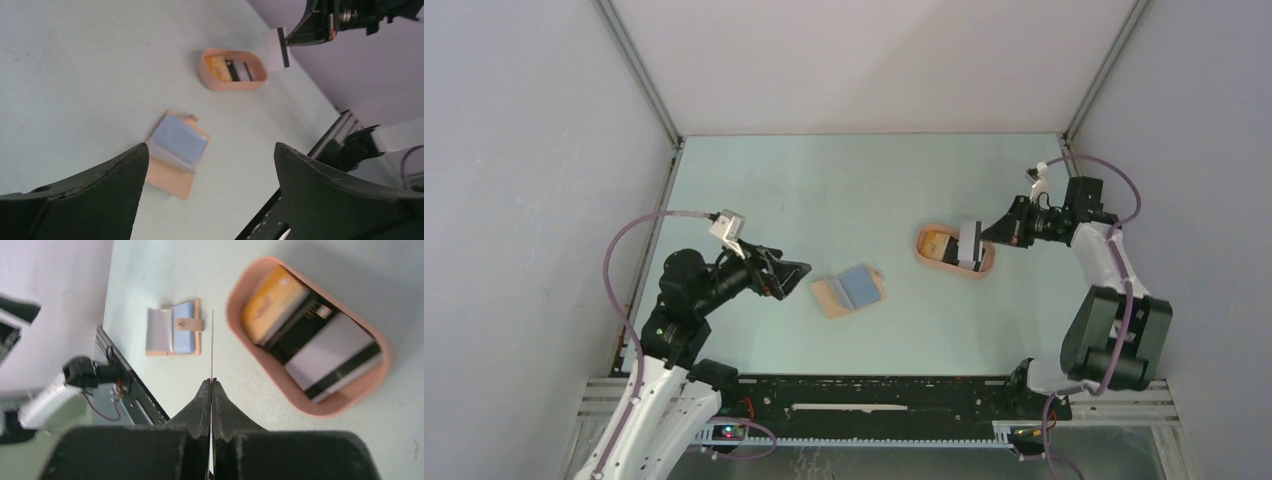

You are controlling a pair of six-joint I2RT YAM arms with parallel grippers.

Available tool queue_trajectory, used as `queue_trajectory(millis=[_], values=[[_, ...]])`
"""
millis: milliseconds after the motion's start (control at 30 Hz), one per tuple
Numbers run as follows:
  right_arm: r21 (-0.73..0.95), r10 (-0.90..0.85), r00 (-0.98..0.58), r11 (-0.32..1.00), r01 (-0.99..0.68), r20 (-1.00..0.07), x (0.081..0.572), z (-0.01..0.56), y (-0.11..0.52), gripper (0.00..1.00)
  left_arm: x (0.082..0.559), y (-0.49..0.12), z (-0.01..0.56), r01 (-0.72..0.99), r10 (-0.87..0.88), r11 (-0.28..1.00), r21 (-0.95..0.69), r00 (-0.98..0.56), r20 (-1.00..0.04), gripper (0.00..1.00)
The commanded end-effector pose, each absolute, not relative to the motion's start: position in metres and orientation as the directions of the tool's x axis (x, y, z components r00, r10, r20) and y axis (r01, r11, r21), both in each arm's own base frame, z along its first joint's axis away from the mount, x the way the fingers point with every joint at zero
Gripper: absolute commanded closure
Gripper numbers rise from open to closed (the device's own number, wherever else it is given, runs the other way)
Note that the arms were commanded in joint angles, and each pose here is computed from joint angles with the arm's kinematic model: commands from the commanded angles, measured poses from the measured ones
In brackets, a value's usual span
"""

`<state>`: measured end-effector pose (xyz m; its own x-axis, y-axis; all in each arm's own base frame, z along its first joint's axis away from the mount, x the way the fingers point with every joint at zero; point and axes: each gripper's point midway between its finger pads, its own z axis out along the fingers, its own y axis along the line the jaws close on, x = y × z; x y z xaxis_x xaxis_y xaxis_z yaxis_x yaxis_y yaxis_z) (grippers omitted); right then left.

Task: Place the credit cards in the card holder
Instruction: Pick up the credit card from the storage box.

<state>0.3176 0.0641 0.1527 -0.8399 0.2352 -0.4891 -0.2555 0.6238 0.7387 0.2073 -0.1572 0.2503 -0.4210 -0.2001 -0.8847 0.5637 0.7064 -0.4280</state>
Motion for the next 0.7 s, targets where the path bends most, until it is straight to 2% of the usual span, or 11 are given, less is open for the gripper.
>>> queue_trajectory(millis=[0,167,267,400,667], values=[[0.574,0.019,-0.652,0.496,-0.652,-0.758,0.283,0.215,0.106,1.00,0.191,-0.183,0.273,0.644,-0.337,0.536,-0.545,-0.429,-0.838,0.01],[0.310,-0.157,-0.351,0.234,-0.921,-0.923,0.229,0.253,0.168,1.00,0.176,-0.208,0.290,0.718,-0.458,0.403,-0.567,-0.378,-0.804,0.04],[0.238,-0.172,-0.243,0.051,-0.970,-0.955,0.196,0.268,0.201,1.00,0.170,-0.224,0.292,0.749,-0.504,0.330,-0.574,-0.375,-0.778,0.07],[0.235,-0.165,-0.219,-0.090,-0.968,-0.962,0.170,0.278,0.219,1.00,0.166,-0.245,0.289,0.793,-0.495,0.286,-0.539,-0.359,-0.791,0.11],[0.319,-0.164,-0.295,-0.146,-0.936,-0.941,0.160,0.269,0.220,1.00,0.155,-0.278,0.292,0.890,-0.425,0.223,-0.397,-0.277,-0.862,0.20]])
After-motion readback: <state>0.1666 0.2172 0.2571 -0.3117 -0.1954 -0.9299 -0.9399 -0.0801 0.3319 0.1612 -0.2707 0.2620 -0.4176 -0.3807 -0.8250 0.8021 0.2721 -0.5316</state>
